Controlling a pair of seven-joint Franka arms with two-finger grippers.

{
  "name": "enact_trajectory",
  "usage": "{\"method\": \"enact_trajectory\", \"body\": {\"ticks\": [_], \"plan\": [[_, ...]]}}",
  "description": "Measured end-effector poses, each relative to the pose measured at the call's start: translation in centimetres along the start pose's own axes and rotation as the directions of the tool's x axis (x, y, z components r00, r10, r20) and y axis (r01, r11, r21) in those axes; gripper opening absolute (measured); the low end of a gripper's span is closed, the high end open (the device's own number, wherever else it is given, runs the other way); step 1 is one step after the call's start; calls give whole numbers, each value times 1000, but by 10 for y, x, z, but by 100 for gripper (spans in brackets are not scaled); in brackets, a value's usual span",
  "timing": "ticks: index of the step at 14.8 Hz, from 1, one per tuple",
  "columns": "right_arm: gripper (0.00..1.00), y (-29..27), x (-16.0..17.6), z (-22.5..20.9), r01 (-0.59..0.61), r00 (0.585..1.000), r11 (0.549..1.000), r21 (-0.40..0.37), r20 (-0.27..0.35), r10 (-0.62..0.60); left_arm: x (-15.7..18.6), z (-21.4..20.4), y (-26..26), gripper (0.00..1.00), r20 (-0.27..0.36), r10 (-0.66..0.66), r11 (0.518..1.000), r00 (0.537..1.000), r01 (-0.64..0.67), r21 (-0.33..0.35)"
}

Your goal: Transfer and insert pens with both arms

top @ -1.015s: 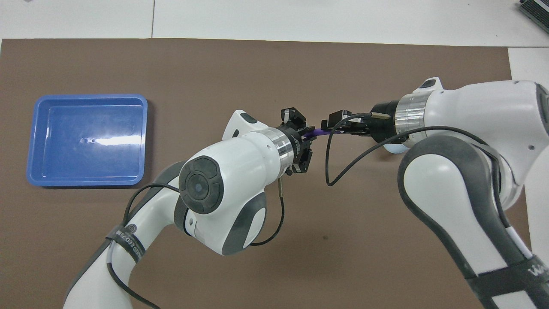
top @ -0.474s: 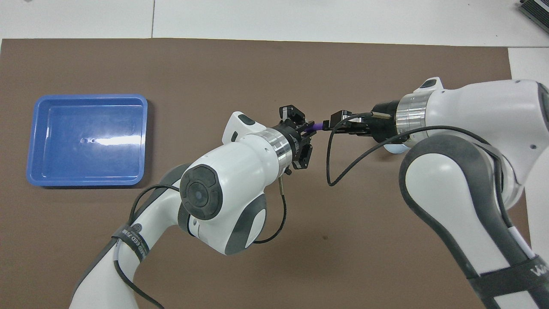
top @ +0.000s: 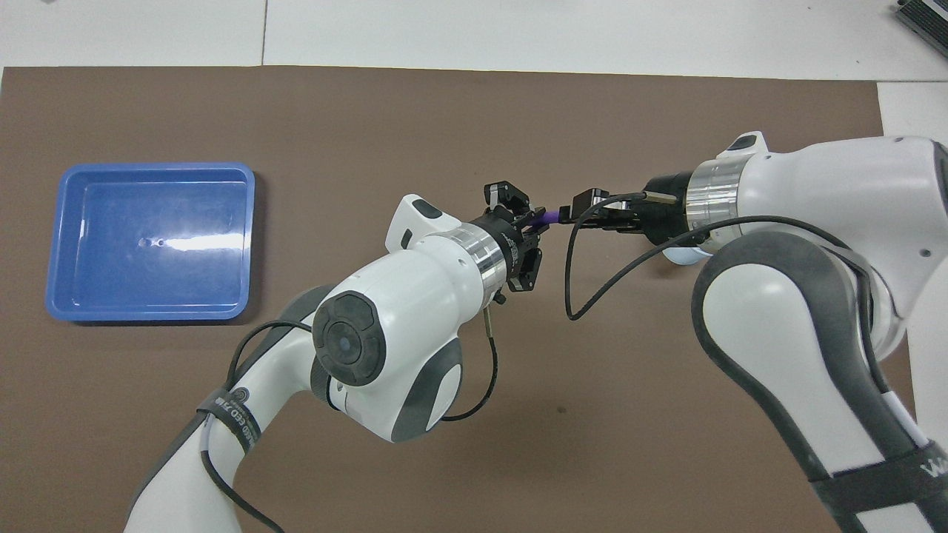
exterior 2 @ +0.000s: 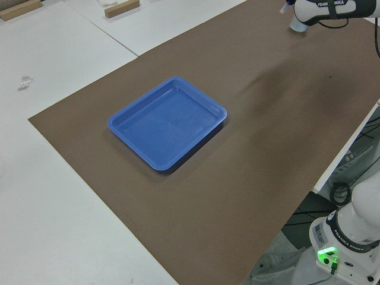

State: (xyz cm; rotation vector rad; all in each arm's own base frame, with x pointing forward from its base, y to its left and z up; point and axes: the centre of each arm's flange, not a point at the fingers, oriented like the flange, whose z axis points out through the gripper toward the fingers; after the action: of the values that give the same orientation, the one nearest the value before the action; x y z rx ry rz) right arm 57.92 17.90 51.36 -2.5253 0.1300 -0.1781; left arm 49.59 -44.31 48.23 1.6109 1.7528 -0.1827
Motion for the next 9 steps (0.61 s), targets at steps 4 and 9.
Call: {"method": "enact_trajectory", "body": {"ticks": [4, 9], "plan": [[23, 1, 1, -2, -3, 1000, 1000, 4, -1, 3, -4, 1, -4, 17, 11, 7, 1000, 1000, -7, -8], [21, 1, 1, -3, 0, 1000, 1000, 4, 0, 0, -5, 1, -5, 17, 14, 8, 1000, 1000, -8, -11]]}}
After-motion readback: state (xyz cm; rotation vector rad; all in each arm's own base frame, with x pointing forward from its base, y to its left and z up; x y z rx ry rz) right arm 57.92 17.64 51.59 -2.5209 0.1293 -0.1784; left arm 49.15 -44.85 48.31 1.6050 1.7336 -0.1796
